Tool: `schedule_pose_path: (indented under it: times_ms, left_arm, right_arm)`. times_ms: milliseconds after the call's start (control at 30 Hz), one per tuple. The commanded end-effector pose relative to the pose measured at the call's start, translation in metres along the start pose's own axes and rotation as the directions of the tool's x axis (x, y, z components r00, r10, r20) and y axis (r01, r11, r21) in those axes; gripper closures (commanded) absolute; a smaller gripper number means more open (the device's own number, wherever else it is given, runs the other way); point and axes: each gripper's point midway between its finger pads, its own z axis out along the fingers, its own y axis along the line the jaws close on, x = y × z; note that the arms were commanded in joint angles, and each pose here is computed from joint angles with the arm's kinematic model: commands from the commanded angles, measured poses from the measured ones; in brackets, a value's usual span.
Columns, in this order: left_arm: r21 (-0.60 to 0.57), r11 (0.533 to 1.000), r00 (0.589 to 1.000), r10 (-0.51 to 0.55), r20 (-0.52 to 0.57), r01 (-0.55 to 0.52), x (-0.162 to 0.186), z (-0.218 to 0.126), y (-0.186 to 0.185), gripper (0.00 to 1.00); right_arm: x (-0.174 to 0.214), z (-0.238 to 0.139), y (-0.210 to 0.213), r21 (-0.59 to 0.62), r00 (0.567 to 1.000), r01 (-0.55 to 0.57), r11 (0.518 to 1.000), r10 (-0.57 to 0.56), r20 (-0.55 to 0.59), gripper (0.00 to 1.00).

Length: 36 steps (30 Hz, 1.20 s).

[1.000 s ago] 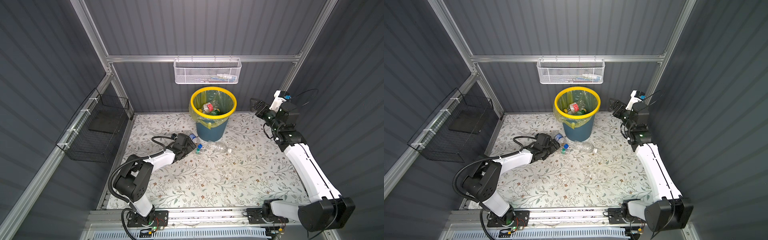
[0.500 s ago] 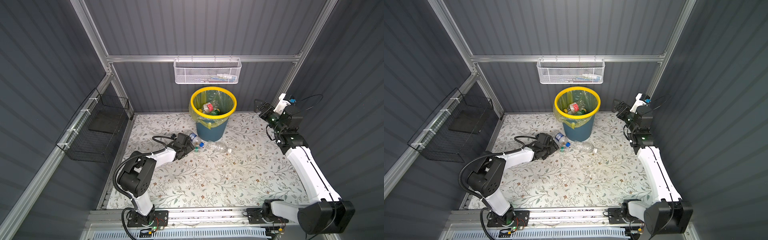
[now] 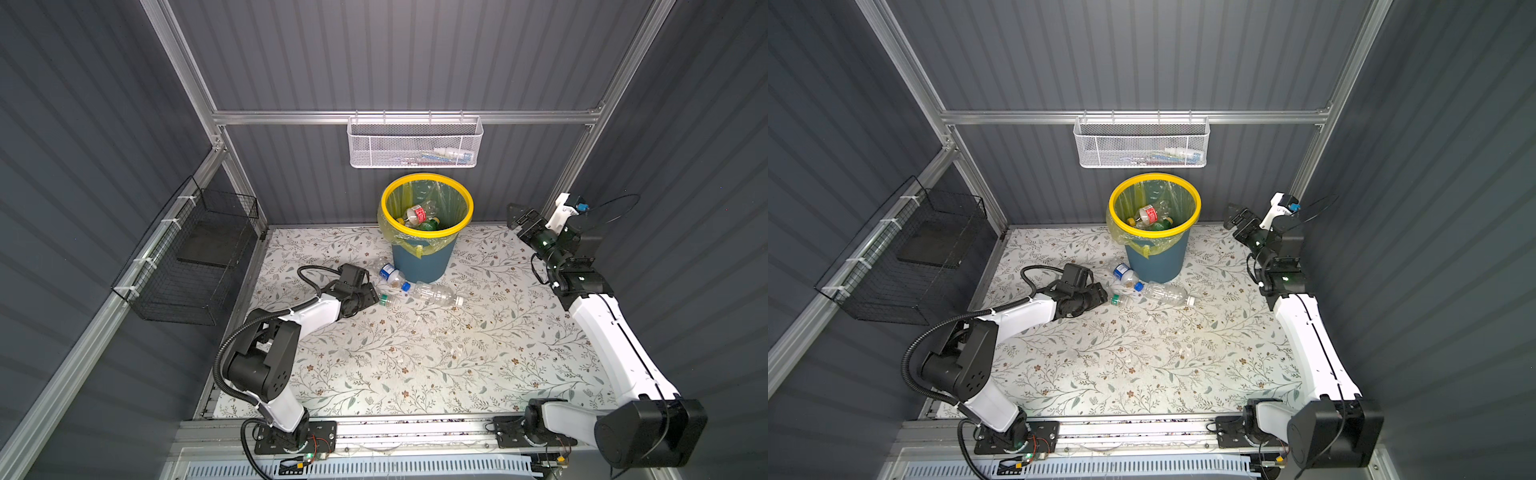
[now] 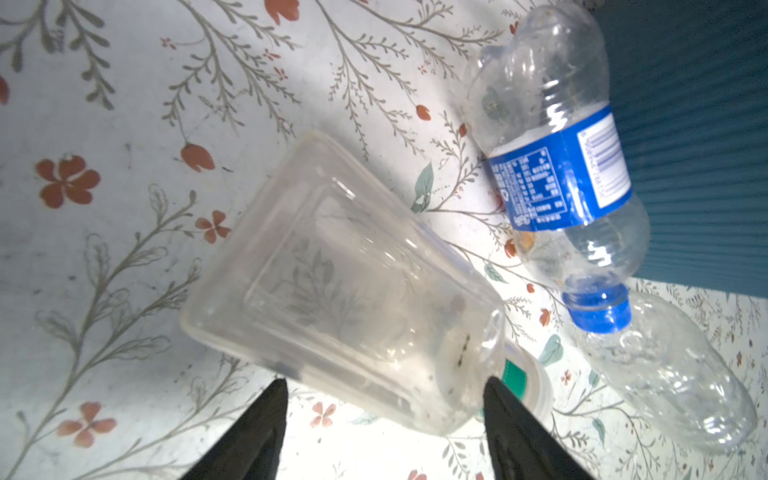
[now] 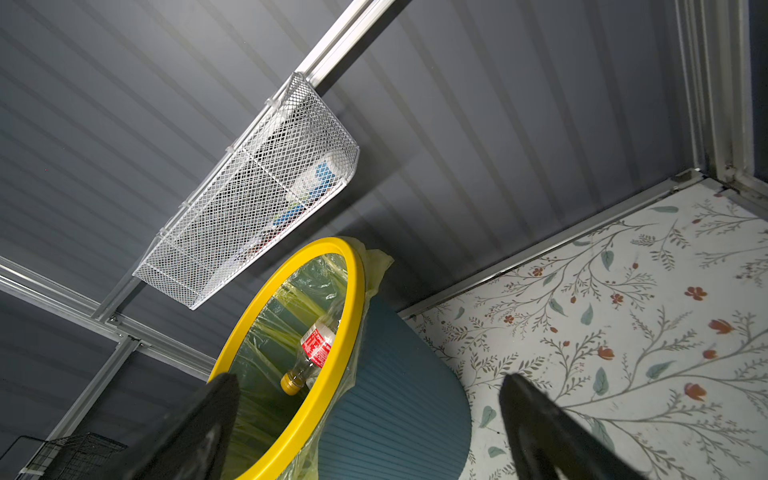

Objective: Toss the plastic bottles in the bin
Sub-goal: 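Lower the left gripper onto the clear square green-capped bottle and grasp it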

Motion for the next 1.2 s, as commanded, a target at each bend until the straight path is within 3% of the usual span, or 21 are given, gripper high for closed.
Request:
schedule_pose_path:
  times_ms: [0, 200, 533, 733, 1000, 1167]
  left_arm:
    - [0.038, 0.994, 0.994, 0.101, -0.030, -0.100, 0.004, -0.014, -0.003, 0.22]
    - [0.008, 0.998, 0.998, 0.065, -0.009, -0.065, -0.011, -0.017, 0.005, 0.04]
    - [0.052, 0.979, 0.980, -0.197, -0.012, 0.197, -0.012, 0.007, -0.001, 0.01]
    - [0.063, 0.963, 0.965, -0.263, -0.008, 0.263, -0.016, 0.020, -0.004, 0.00]
    - [0.017, 0.974, 0.974, -0.226, -0.012, 0.226, -0.021, 0.033, -0.002, 0.00]
    - [0.003, 0.986, 0.986, -0.164, -0.024, 0.164, -0.017, 0.039, 0.002, 0.05]
  right_arm:
    - [-0.003, -0.004, 0.004, -0.022, 1.000, -0.007, 1.000, 0.007, 0.013, 0.01]
    - [-0.001, -0.002, 0.003, -0.027, 1.000, -0.020, 0.999, 0.020, 0.003, 0.01]
    - [0.007, 0.000, -0.001, -0.027, 0.999, -0.034, 0.999, 0.034, -0.013, 0.01]
    - [0.018, 0.005, -0.008, -0.022, 0.998, -0.054, 0.998, 0.054, -0.039, 0.01]
    - [0.021, 0.007, -0.010, -0.026, 0.997, -0.058, 0.998, 0.056, -0.047, 0.01]
    - [0.024, 0.006, -0.013, -0.020, 0.997, -0.058, 0.998, 0.057, -0.052, 0.01]
